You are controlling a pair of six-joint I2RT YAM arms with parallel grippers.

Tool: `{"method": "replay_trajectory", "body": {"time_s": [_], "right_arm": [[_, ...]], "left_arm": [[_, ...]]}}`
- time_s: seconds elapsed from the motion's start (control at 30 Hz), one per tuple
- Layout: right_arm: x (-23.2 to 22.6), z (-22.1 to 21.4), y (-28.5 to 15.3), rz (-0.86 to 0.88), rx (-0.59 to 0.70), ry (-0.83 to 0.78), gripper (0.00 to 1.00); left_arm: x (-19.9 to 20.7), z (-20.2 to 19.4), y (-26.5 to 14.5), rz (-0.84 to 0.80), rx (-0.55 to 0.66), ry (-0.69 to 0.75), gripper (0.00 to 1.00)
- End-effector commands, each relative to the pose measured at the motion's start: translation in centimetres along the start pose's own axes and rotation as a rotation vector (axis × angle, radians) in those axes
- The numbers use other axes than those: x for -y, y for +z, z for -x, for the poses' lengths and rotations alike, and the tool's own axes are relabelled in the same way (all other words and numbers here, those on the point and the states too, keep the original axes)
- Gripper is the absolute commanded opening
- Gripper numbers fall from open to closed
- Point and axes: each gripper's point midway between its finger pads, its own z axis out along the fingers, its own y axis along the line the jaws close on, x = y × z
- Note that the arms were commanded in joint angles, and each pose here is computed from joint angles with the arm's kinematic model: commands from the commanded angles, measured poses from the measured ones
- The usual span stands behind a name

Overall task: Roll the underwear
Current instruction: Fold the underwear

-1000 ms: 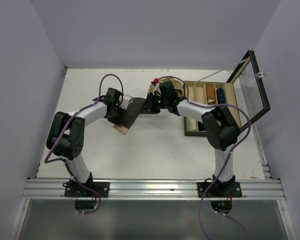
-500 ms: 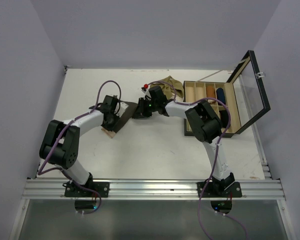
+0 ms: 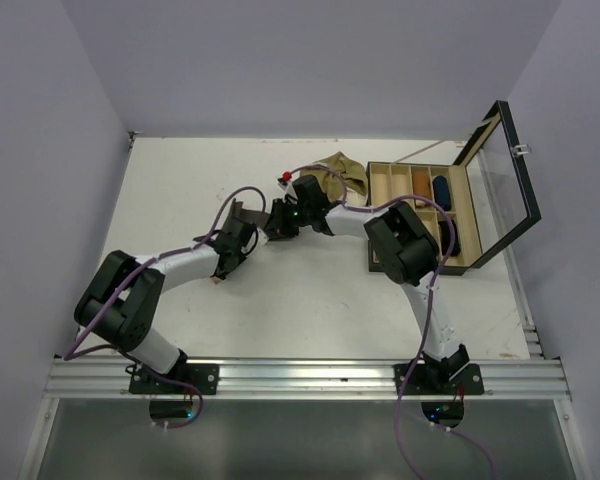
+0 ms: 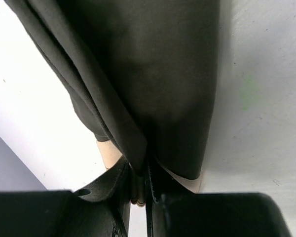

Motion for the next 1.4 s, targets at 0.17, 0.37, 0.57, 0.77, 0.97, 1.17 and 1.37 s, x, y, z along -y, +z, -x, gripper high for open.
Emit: {"method": "replay_trajectory", "body": {"time_s": [0.17, 0.37, 0.57, 0.77, 0.97, 1.17, 1.37], "right_arm": [[-4.5, 7.7, -6.9, 0.016, 0.135, -0.2, 0.26], [-6.4, 8.3, -10.5, -0.029, 0.119, -0.373, 0.4], [-7.0, 9.4, -12.2, -0.069, 0.07, -0.637, 0.49], [-6.8, 9.2, -12.3, -0.079, -0.033, -0.701, 0.62], [-6.5, 8.4, -8.8, -0.096, -0.123, -0.789, 0.66], [-5.8, 6.5, -4.5, -0.04, -0.148, -0.448, 0.63], [-5.4, 6.3, -1.7, 0.001, -0.097, -0.201, 0.79]], "left_arm": [[3.1, -4.9, 1.3, -0.07, -0.061, 0.153, 0.2], [1.7, -6.5, 1.6, 0.063, 0.026, 0.342, 0.21], [0.7, -6.3, 2.0, 0.162, 0.084, 0.405, 0.22], [0.9, -7.5, 2.4, 0.232, 0.12, 0.456, 0.23], [1.4, -7.8, 2.9, 0.221, 0.121, 0.46, 0.22], [1.3, -7.7, 3.1, 0.235, 0.12, 0.469, 0.21], [1.5, -7.8, 3.1, 0.228, 0.125, 0.463, 0.21]]}}
